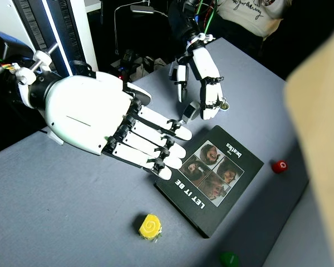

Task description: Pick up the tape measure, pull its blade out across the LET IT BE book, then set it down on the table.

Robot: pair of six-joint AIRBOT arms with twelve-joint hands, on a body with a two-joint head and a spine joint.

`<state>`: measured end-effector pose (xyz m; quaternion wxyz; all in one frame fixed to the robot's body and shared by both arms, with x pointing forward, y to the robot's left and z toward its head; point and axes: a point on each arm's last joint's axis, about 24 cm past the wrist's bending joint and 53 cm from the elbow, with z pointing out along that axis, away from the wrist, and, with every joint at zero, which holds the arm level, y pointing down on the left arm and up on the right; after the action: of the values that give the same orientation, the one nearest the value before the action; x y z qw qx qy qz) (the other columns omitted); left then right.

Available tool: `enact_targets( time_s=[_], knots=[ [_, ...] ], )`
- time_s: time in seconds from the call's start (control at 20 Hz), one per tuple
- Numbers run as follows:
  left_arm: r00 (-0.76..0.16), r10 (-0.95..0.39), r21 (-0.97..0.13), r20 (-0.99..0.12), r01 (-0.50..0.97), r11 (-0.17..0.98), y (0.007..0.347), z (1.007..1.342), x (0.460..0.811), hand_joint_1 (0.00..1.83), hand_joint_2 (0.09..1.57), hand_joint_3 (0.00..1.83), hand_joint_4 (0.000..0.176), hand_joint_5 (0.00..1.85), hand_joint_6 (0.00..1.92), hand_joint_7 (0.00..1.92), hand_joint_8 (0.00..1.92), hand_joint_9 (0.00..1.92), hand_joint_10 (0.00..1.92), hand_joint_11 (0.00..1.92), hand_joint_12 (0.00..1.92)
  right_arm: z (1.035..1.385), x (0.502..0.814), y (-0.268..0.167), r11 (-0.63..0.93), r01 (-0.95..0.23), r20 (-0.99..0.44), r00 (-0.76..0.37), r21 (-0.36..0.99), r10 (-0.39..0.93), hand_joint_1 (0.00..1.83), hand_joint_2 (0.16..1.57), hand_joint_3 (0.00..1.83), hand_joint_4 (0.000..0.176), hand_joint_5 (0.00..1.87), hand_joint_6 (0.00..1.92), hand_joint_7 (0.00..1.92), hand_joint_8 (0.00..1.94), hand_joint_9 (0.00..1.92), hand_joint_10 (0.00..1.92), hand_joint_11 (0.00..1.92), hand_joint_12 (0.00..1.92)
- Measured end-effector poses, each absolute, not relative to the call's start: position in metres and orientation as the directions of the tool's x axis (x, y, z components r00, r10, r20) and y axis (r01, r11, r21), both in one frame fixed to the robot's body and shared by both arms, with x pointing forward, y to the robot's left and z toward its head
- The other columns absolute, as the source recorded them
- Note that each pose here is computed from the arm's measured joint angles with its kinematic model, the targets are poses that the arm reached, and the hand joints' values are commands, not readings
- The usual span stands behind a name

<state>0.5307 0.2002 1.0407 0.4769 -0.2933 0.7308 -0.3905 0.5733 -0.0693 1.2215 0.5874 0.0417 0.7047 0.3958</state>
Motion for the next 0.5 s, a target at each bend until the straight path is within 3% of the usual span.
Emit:
enact_targets(
  time_s=[0.5],
  knots=[
    [-0.382,-0.779,-0.828,-0.497,-0.060,0.558,0.202,1.029,0.529,1.23,1.06,0.00,0.000,0.46,0.00,0.48,0.00,0.44,0.00,0.23,0.60,1.225,0.561,-0.067,0.717,-0.418,-0.829,-0.232,0.558,0.509,0.14,1.15,0.00,0.086,0.17,0.00,0.20,0.00,0.16,0.00,0.00,0.67]
  ],
)
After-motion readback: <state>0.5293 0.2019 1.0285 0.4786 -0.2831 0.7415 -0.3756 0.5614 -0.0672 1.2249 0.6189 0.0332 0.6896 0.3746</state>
